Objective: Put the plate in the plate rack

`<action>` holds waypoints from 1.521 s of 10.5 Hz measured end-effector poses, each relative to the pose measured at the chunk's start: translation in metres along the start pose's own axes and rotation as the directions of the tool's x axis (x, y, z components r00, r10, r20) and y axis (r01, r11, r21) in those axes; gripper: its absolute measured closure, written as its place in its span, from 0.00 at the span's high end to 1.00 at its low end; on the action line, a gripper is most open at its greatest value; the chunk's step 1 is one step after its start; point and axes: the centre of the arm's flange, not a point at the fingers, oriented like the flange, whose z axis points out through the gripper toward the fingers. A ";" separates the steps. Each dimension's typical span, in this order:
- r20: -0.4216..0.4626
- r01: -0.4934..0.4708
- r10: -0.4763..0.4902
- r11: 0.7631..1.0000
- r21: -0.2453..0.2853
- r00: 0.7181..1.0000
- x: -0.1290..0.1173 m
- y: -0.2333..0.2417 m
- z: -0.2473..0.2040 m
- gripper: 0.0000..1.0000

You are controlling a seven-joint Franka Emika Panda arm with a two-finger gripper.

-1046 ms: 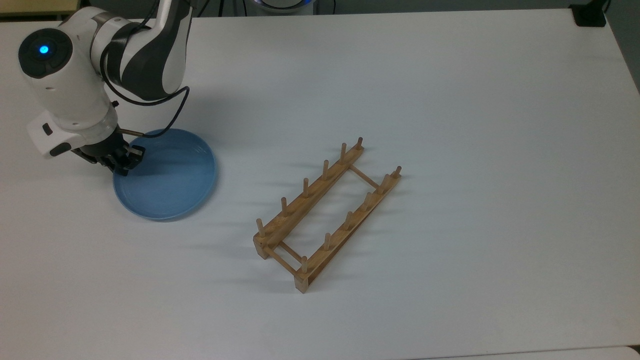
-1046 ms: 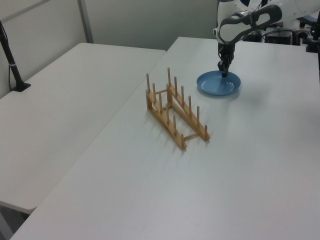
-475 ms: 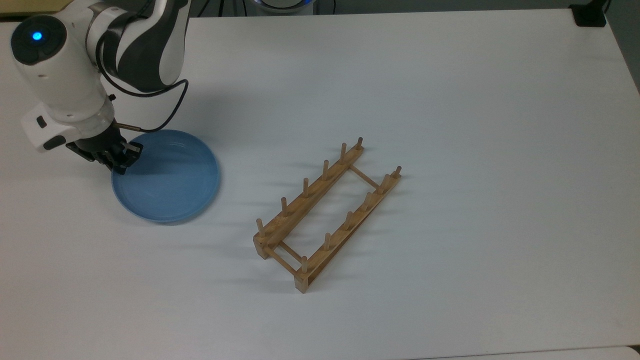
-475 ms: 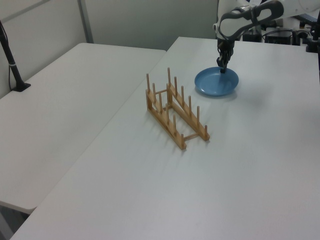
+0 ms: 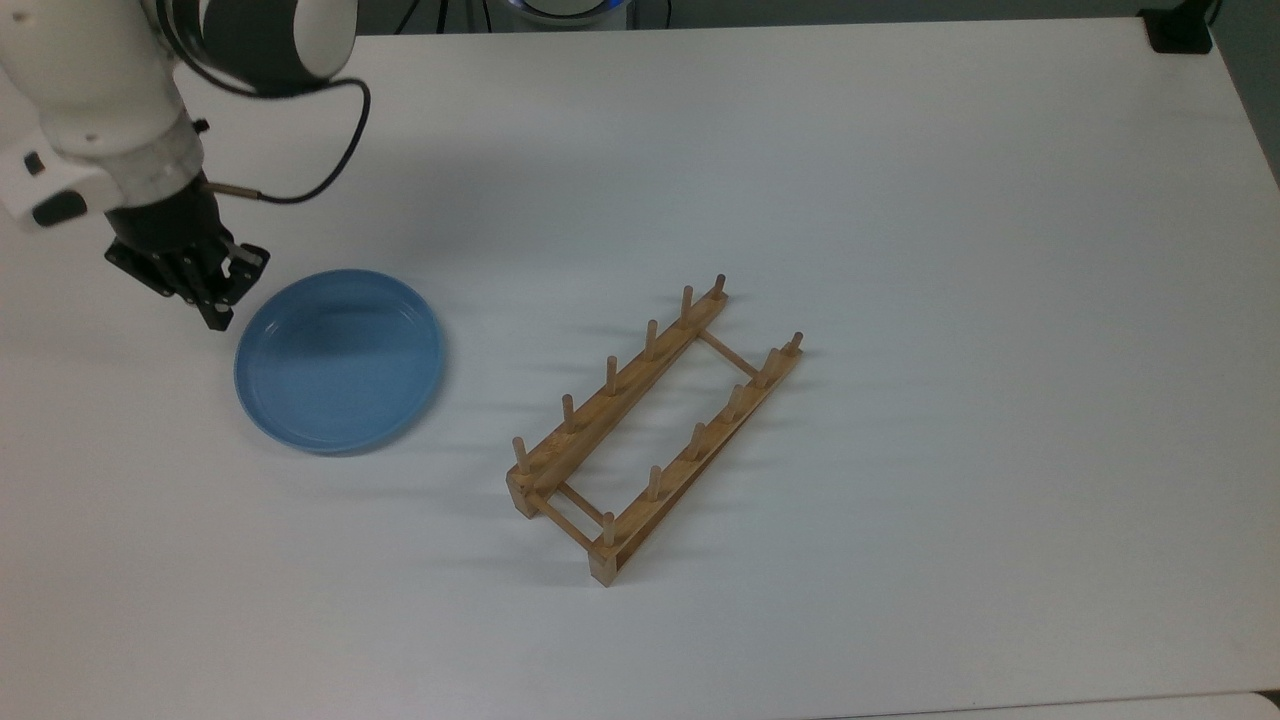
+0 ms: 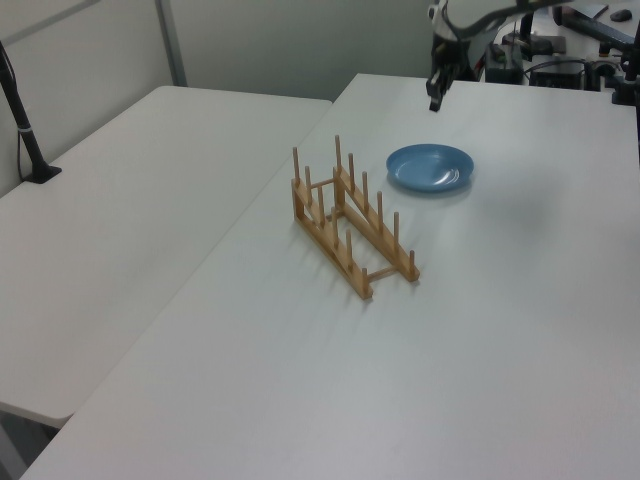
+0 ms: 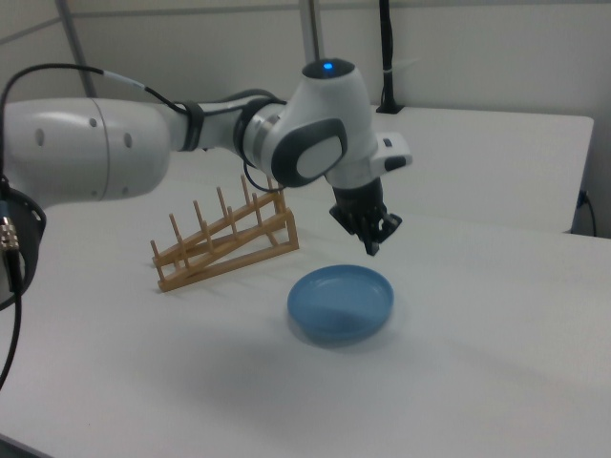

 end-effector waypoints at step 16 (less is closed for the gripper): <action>0.126 -0.004 0.005 1.000 -0.006 0.992 -0.028 0.036 0.074 0.77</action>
